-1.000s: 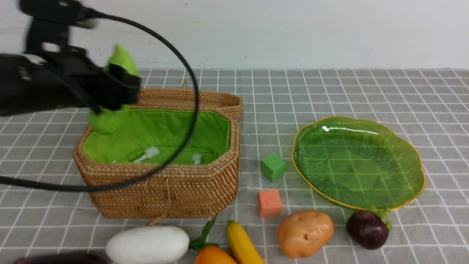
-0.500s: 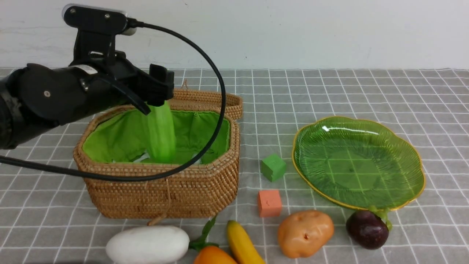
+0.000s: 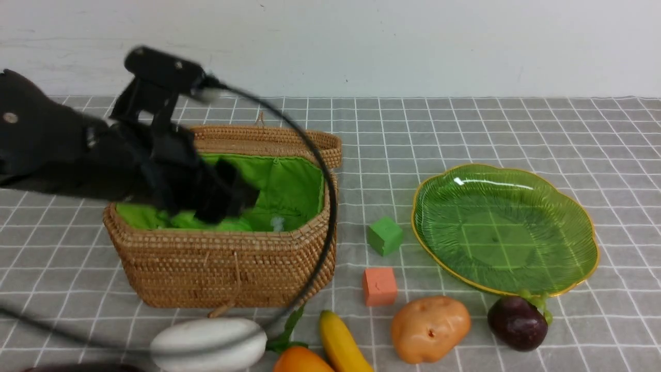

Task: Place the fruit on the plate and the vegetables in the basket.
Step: Use the left arm to grab an eggplant and put it into the left basket

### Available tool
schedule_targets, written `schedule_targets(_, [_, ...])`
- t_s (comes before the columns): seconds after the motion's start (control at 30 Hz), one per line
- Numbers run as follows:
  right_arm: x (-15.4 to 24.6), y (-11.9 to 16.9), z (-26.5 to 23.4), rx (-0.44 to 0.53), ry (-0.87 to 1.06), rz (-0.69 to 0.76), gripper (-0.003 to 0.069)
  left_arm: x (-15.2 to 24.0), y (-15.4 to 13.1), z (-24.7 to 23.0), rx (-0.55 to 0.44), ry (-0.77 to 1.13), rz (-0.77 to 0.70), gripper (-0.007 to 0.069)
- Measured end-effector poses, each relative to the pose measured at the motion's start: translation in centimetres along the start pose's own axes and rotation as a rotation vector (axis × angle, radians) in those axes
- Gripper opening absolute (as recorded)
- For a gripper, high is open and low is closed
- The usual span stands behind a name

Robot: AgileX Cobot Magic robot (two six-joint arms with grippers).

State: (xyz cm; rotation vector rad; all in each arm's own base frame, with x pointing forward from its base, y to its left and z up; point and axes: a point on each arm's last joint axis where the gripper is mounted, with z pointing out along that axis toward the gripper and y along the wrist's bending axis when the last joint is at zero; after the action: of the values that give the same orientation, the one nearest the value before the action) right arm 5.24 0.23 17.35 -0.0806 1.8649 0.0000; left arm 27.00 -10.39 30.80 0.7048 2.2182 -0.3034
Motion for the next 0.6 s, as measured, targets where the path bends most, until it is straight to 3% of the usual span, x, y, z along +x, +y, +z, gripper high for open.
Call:
schedule_targets(0.03, [0.0, 0.0, 0.0, 0.0, 0.0, 0.0, 0.0242, 1.1, -0.3, -1.2, 0.01, 0.109, 0.099, 0.0447])
schedule_targets(0.13, [0.0, 0.0, 0.0, 0.0, 0.0, 0.0, 0.0242, 2.9, -0.2, -2.9, -0.013, 0.332, 0.212, 0.0442])
schedule_targets(0.2, [0.0, 0.0, 0.0, 0.0, 0.0, 0.0, 0.0242, 4.3, 0.6, -4.0, -0.094, 0.501, 0.235, 0.0441])
schedule_targets(0.3, [0.0, 0.0, 0.0, 0.0, 0.0, 0.0, 0.0242, 5.6, 1.8, -4.4, -0.202, 0.606, 0.196, 0.0442])
schedule_targets(0.43, [0.0, 0.0, 0.0, 0.0, 0.0, 0.0, 0.0242, 7.5, 2.5, -3.7, -0.237, 0.643, 0.171, 0.0456])
schedule_targets(0.6, [0.0, 0.0, 0.0, 0.0, 0.0, 0.0, 0.0242, 11.7, 1.9, -1.0, -0.201, 0.595, 0.227, 0.0544])
